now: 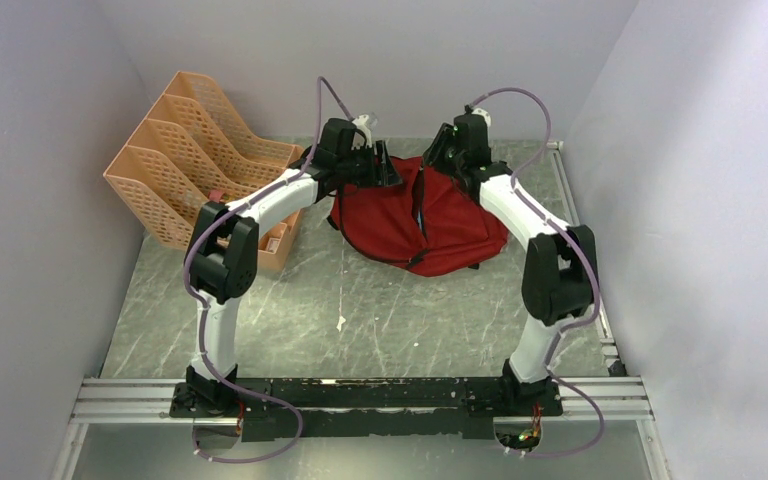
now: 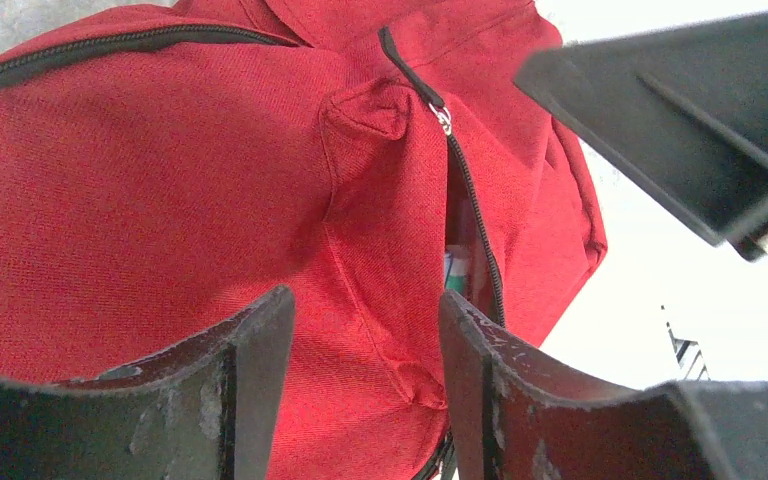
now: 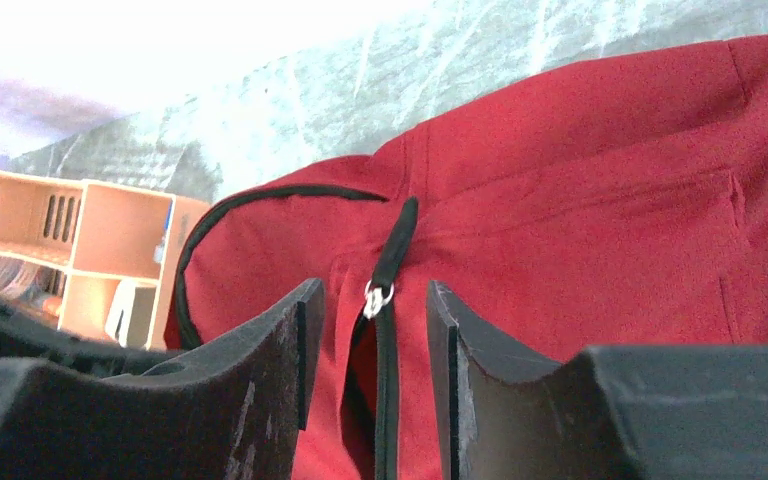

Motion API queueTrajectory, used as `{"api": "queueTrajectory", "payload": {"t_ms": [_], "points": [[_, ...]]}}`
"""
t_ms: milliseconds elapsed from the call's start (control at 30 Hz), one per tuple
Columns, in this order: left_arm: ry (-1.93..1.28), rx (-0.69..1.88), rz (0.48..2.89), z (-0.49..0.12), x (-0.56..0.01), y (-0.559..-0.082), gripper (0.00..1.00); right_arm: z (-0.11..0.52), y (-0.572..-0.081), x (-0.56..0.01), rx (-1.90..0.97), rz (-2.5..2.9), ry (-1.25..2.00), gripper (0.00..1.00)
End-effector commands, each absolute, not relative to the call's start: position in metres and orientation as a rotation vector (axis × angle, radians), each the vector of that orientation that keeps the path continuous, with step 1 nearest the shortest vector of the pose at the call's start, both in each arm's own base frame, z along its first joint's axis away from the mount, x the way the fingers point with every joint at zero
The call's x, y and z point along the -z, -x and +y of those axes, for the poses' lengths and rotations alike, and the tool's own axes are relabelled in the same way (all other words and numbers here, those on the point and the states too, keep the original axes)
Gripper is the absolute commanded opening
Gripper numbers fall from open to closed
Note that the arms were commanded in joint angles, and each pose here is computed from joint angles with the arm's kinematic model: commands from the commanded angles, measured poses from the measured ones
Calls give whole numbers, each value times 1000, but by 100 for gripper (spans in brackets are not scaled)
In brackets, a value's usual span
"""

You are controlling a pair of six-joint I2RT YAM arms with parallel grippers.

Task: Pack the student bag
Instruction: Zip the student bag at the center of the board.

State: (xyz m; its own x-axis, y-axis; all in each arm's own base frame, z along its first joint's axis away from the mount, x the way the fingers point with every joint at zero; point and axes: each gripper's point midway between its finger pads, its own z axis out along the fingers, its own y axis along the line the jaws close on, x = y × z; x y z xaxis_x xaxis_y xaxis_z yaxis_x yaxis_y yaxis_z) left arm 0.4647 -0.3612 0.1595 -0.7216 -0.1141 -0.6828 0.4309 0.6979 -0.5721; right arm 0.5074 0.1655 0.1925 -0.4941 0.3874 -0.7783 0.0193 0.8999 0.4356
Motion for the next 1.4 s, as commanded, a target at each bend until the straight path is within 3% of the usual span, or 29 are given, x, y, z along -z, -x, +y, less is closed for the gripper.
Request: {"api": "queueTrajectory", "payload": {"t_ms": [0,600,700,1033,1133,1367], "points": [[-272,1012,2152,-365,-172,-461,59,167,-528,-182,-512,2095,-318,46],[-296,1037,2178,-370,-162,-457,56,197,-554,-131,-777,2255,-206,49],[-298,1042,2176,-371,-162,-457,56,201,-552,-129,-805,2256,-197,44],[-294,1053,2183,-372,-158,-455,55,202,-549,-143,-830,2209,-179,5],[-293,1050,2182,-372,-160,-455,54,199,-548,-154,-821,2180,-172,0],[-238,1066,2167,-370,-169,-458,54,185,-542,-178,-752,2109,-170,0]]}}
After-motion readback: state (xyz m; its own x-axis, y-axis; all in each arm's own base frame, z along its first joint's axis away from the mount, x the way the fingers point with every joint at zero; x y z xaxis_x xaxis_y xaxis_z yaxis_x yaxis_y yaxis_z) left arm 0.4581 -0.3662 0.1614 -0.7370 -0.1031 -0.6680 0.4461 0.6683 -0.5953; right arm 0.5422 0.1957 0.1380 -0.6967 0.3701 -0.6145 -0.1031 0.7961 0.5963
